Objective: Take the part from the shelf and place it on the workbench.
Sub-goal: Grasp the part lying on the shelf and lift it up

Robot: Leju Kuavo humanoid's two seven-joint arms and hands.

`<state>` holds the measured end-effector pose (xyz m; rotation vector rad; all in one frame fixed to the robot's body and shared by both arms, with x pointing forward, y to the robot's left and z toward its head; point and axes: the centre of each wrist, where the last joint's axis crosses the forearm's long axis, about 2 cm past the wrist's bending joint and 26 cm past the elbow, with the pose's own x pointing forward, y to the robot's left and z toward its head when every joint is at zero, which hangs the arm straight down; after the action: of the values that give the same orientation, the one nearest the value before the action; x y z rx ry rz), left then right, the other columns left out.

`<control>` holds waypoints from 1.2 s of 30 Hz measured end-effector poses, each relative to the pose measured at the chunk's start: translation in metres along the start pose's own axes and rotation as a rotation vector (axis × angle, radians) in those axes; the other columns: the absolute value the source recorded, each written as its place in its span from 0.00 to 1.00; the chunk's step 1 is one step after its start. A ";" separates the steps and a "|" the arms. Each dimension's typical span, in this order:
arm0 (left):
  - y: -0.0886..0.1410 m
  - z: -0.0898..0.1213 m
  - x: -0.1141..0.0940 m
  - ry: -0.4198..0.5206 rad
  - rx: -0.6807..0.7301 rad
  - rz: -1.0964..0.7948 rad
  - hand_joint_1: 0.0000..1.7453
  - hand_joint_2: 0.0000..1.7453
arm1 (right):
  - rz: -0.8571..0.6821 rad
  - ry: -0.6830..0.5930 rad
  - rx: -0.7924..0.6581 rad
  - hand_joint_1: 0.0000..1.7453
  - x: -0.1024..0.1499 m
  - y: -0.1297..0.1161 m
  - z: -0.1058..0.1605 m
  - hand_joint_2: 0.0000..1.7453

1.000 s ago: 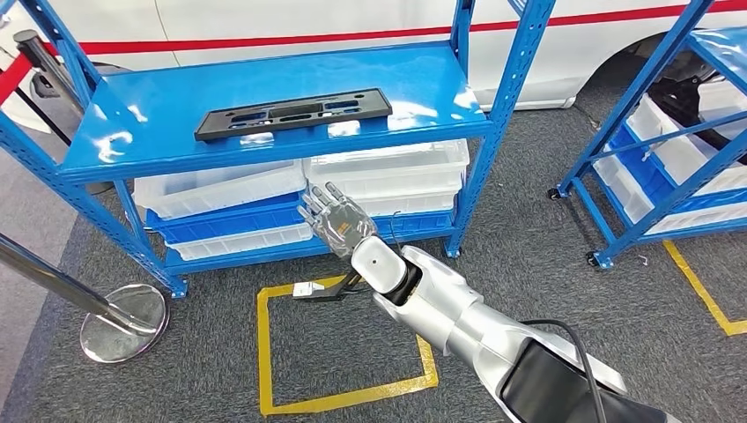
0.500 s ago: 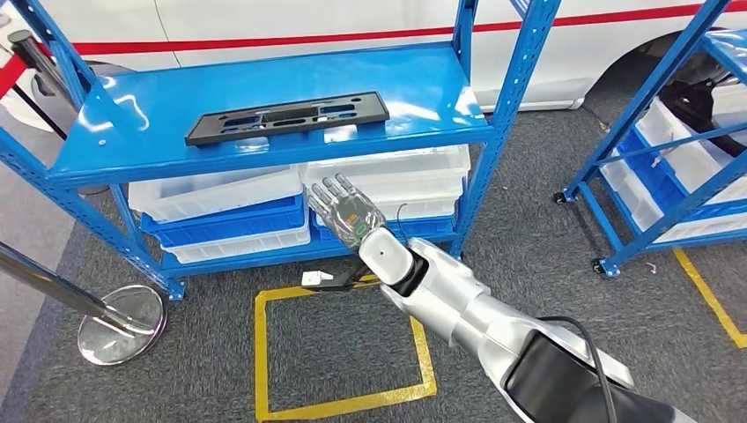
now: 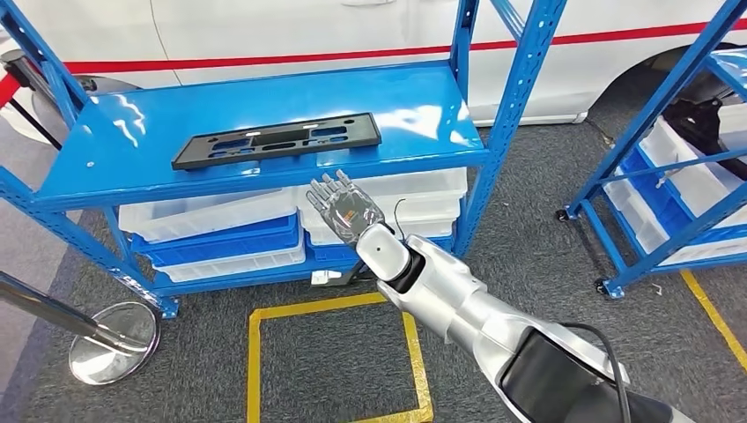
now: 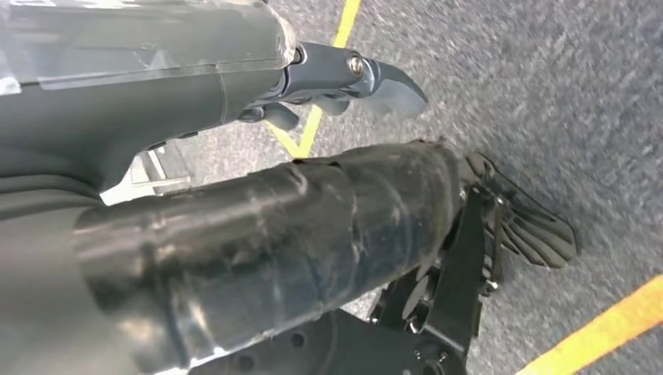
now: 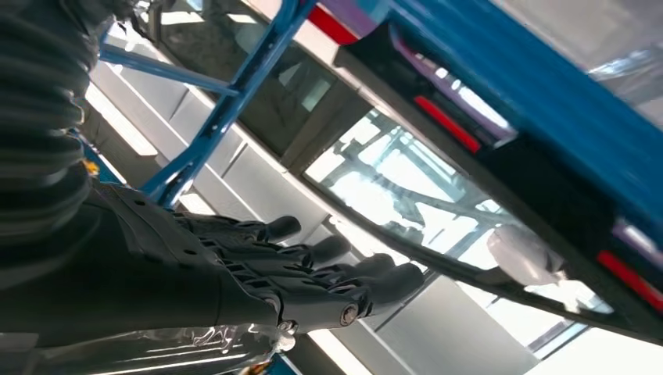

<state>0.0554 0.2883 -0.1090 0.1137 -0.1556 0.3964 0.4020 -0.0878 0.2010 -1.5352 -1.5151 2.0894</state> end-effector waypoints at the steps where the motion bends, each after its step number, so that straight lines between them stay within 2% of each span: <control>1: 0.000 0.000 0.000 0.000 -0.003 -0.001 0.00 0.00 | 0.000 -0.001 0.001 0.00 0.000 0.000 0.000 1.00; 9: 0.000 0.000 0.000 -0.014 -0.022 0.009 0.00 0.00 | 0.009 -0.001 0.015 0.00 -0.003 -0.001 -0.002 1.00; 14: -0.001 0.000 0.001 0.000 0.021 0.020 0.00 0.00 | 0.009 -0.061 0.009 0.00 -0.004 -0.004 -0.003 1.00; 18: -0.006 0.001 0.000 0.013 0.026 0.017 0.00 0.00 | -0.012 -0.121 -0.025 0.00 -0.001 -0.017 -0.005 1.00; 24: -0.010 0.002 -0.001 0.014 0.021 0.009 0.00 0.00 | -0.015 -0.129 -0.045 0.00 -0.003 -0.032 -0.007 1.00; 30: -0.017 0.003 -0.004 0.020 0.008 0.019 0.00 0.00 | -0.009 -0.099 -0.077 0.00 -0.019 -0.045 -0.013 1.00; 36: -0.019 0.003 -0.005 0.023 0.007 0.035 0.00 0.00 | -0.010 -0.032 -0.090 0.00 -0.049 -0.057 -0.021 1.00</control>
<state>0.0584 0.2685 -0.1079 0.1136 -0.1338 0.4329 0.4179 -0.0775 0.2767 -1.5272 -1.6461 2.0771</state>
